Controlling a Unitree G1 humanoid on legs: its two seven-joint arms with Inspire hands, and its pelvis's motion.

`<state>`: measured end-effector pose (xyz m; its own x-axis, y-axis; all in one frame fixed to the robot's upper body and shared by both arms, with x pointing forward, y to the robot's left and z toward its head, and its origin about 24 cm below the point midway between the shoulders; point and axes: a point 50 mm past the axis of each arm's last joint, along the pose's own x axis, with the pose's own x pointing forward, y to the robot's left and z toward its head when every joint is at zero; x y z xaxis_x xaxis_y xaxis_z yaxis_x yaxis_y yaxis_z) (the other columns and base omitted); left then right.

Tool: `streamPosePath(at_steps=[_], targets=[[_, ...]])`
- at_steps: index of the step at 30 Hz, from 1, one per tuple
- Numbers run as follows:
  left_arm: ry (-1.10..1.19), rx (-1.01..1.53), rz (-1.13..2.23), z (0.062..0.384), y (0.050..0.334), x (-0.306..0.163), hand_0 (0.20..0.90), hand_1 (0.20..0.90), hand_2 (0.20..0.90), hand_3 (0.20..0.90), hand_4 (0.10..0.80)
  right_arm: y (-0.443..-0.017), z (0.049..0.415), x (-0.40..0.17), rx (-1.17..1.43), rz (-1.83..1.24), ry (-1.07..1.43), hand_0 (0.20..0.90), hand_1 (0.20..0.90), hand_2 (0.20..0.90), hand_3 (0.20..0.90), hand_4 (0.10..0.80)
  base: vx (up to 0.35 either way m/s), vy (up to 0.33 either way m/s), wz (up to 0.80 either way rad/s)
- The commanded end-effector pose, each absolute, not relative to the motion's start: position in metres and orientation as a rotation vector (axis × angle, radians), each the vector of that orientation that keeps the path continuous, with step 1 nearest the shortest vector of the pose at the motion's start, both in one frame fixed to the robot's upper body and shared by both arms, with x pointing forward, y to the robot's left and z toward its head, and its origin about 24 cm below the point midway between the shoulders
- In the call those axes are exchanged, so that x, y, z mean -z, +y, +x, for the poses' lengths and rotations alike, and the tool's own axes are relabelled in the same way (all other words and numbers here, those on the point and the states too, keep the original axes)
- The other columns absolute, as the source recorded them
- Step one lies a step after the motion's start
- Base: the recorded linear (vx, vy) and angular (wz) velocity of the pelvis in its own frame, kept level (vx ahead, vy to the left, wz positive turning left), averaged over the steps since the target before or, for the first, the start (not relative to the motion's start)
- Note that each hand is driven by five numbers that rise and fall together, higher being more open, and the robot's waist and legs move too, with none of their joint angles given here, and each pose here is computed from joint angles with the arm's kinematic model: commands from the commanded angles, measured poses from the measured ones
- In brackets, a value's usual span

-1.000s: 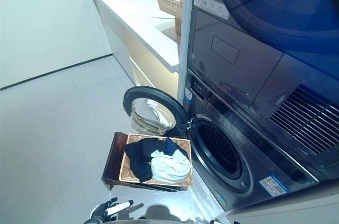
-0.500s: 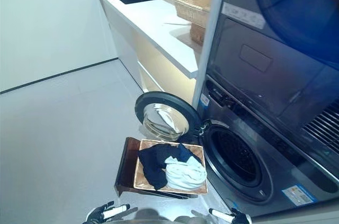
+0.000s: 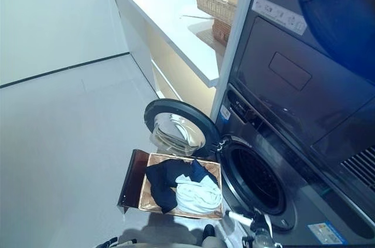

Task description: Pick up the clothes and place them into the washing machine

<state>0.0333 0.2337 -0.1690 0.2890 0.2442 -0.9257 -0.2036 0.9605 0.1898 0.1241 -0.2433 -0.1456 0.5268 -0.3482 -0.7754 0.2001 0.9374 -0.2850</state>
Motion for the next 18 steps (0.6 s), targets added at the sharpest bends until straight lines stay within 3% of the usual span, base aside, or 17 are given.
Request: streamPosePath(at_steps=[1, 8, 18], targets=[[1.173, -0.393, 0.014, 0.043, 0.249, 0.164, 0.900, 0.900, 0.900, 0.900, 0.800, -0.255, 0.152, 0.130, 0.312, -0.259, 0.846, 0.900, 0.900, 0.900, 0.900, 0.800, 0.089, -0.249, 0.12], [1.161, -0.383, -0.001, 0.051, 0.240, 0.165, 0.900, 0.900, 0.900, 0.900, 0.800, -0.260, 0.149, 0.131, 0.339, -0.263, 0.863, 0.900, 0.900, 0.900, 0.900, 0.800, 0.032, -0.087, 0.25], [1.172, -0.320, 0.047, 0.053, 0.239, 0.165, 0.900, 0.900, 0.900, 0.900, 0.800, -0.268, 0.117, 0.142, 0.409, -0.235, 0.974, 0.900, 0.900, 0.900, 0.900, 0.800, 0.054, 0.094, -0.14]])
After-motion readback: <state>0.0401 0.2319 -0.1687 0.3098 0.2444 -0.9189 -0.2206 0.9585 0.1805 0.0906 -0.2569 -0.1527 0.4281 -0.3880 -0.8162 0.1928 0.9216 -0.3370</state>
